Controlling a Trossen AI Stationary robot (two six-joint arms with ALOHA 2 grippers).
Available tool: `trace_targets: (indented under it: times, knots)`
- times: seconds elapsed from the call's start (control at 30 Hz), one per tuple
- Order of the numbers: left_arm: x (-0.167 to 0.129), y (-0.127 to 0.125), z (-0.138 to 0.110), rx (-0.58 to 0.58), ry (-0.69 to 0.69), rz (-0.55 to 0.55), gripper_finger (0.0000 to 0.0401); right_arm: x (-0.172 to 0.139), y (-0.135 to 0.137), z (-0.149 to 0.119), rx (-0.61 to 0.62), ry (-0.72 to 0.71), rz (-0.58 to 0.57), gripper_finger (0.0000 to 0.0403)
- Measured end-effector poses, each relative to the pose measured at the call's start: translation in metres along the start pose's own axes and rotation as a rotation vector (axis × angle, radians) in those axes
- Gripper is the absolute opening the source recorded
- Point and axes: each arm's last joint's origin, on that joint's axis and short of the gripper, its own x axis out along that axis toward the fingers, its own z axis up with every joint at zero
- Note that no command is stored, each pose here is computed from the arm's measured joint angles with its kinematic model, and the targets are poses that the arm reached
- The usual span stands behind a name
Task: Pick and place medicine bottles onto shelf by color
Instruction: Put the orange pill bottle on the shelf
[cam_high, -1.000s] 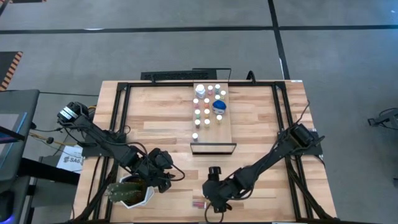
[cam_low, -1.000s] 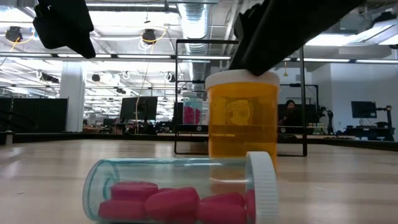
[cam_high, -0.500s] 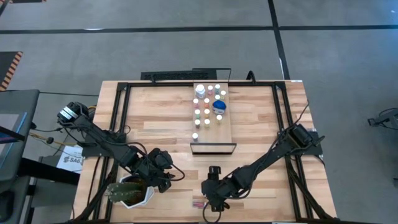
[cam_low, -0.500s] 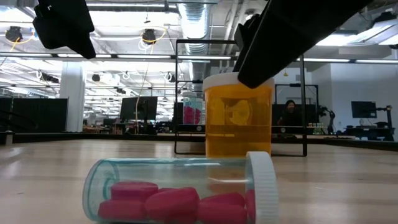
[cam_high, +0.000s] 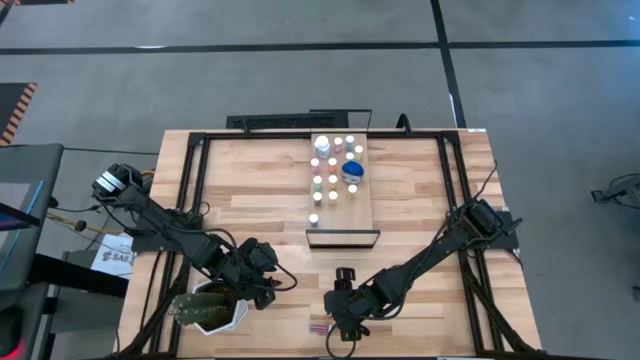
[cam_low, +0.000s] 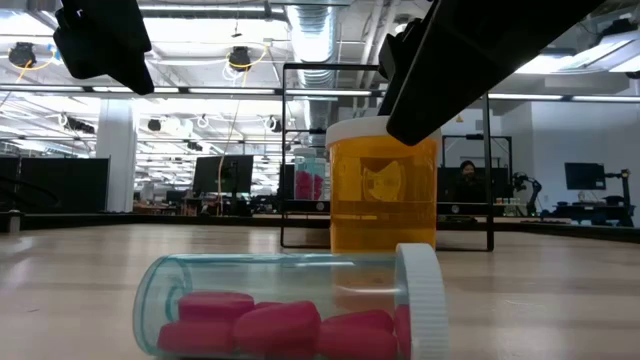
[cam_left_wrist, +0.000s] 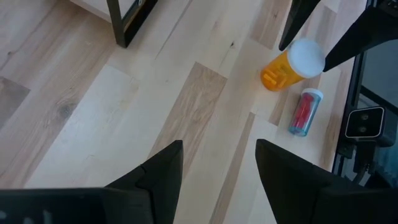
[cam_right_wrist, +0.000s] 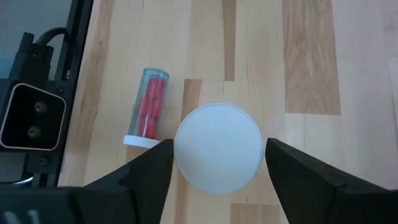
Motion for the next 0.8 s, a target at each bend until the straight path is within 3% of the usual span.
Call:
trace_targets:
  times: [0.47,0.63,0.8]
  knots:
    - [0.0,0.0,0.0,0.001,0.001,0.002,0.0187,0.0,0.003,0.004,0.012,-0.026,0.057,0.0183]
    - [0.0,0.0,0.0,0.002,0.002,0.003,0.0187,-0.008,0.004,0.009,0.015,-0.029,0.075,0.0198]
    - [0.0,0.001,0.0,0.003,0.004,0.005,0.0187,-0.034,0.003,0.025,0.007,-0.034,0.075,0.022]
